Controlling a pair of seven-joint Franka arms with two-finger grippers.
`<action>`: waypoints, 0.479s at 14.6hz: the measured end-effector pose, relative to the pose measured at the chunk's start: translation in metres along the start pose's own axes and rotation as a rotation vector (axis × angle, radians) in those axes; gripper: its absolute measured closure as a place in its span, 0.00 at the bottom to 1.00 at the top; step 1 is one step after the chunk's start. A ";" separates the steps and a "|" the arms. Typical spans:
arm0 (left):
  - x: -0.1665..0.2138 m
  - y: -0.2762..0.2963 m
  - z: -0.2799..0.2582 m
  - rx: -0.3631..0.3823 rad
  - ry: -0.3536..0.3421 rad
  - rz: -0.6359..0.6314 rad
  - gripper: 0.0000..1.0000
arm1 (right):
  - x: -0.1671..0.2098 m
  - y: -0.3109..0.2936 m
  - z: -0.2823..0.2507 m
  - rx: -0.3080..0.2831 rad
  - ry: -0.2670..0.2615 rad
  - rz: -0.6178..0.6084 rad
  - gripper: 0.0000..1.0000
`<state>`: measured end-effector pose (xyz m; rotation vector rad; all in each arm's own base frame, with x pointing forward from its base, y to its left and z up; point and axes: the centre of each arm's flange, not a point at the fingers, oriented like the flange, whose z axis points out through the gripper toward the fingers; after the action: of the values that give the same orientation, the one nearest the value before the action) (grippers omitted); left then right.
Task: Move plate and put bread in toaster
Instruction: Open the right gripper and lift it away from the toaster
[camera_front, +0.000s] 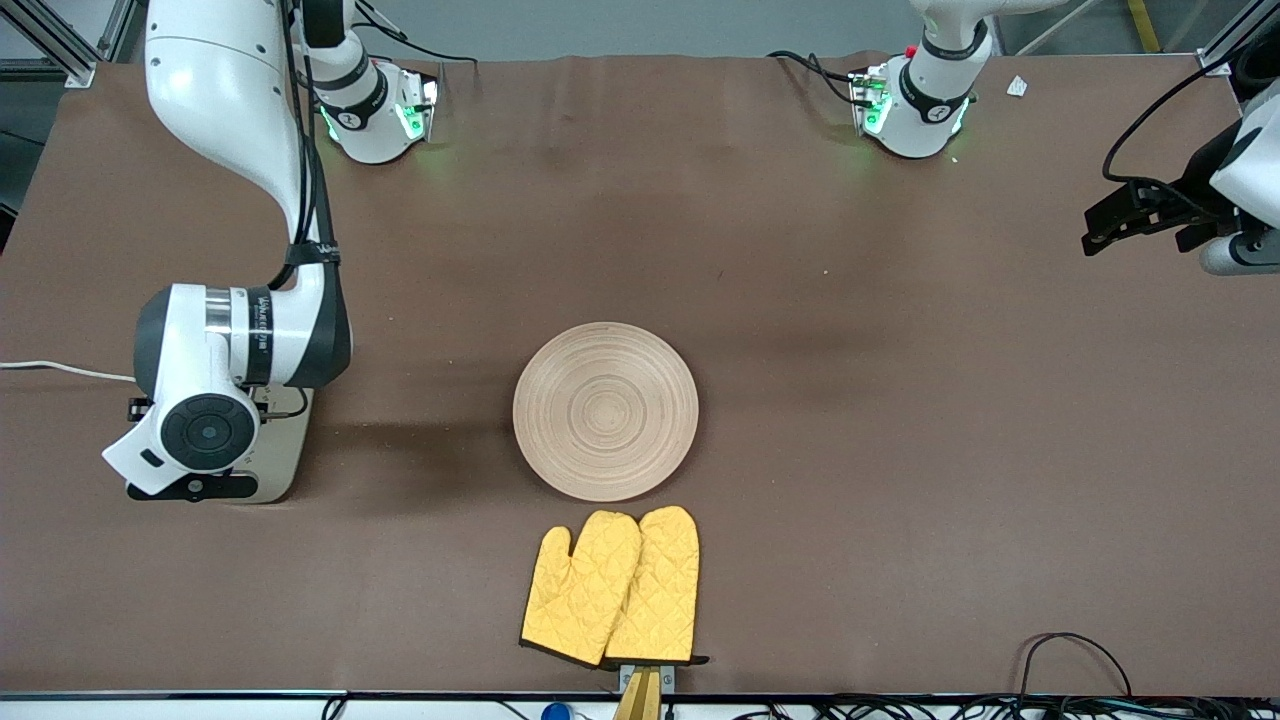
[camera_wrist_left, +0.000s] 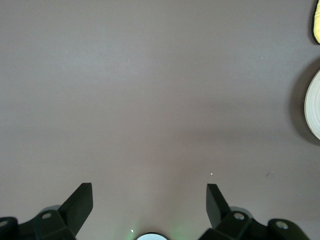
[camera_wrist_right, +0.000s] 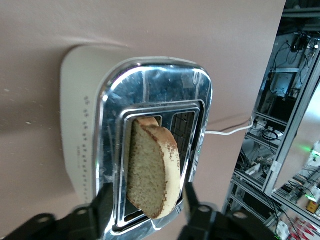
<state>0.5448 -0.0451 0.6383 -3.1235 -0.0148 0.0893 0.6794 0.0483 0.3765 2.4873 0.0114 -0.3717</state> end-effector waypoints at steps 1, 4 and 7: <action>0.001 0.000 0.002 0.000 -0.003 0.000 0.00 | -0.003 0.001 -0.014 0.011 0.010 0.003 0.22; 0.003 -0.001 0.004 -0.001 -0.007 -0.001 0.00 | -0.031 0.019 -0.071 0.107 0.056 0.016 0.00; 0.003 -0.001 0.004 -0.001 -0.006 -0.002 0.00 | -0.075 0.068 -0.127 0.256 0.146 0.039 0.00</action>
<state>0.5473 -0.0436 0.6346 -3.1238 -0.0188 0.0987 0.6474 0.0729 0.5340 2.7589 -0.0267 -0.1835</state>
